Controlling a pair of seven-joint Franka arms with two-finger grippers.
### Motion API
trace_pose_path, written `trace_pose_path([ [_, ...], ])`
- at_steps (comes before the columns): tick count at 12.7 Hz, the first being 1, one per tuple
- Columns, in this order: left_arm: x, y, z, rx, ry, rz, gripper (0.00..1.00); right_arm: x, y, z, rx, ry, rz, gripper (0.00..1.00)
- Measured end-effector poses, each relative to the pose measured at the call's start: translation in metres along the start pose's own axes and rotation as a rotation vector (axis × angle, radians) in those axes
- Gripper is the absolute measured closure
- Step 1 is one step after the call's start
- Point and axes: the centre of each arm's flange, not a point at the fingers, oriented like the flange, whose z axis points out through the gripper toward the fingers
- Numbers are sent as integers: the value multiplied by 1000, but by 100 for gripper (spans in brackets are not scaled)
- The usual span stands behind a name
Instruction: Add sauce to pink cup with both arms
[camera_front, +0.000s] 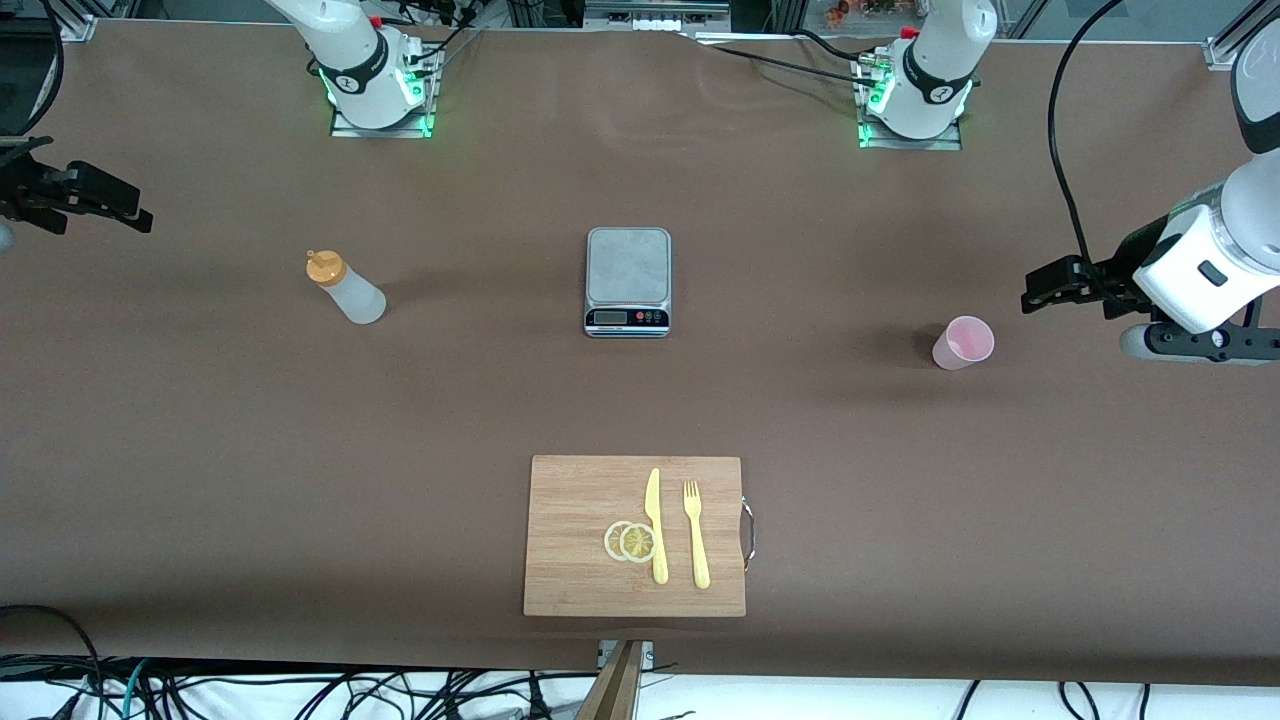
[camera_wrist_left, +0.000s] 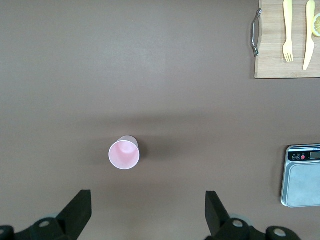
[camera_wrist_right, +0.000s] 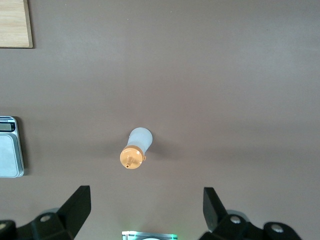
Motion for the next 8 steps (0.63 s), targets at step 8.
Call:
trace_pose_path([
  [8,0,0,0,0,-1,0,0,0,-13,-1,-3,2,-25,0],
])
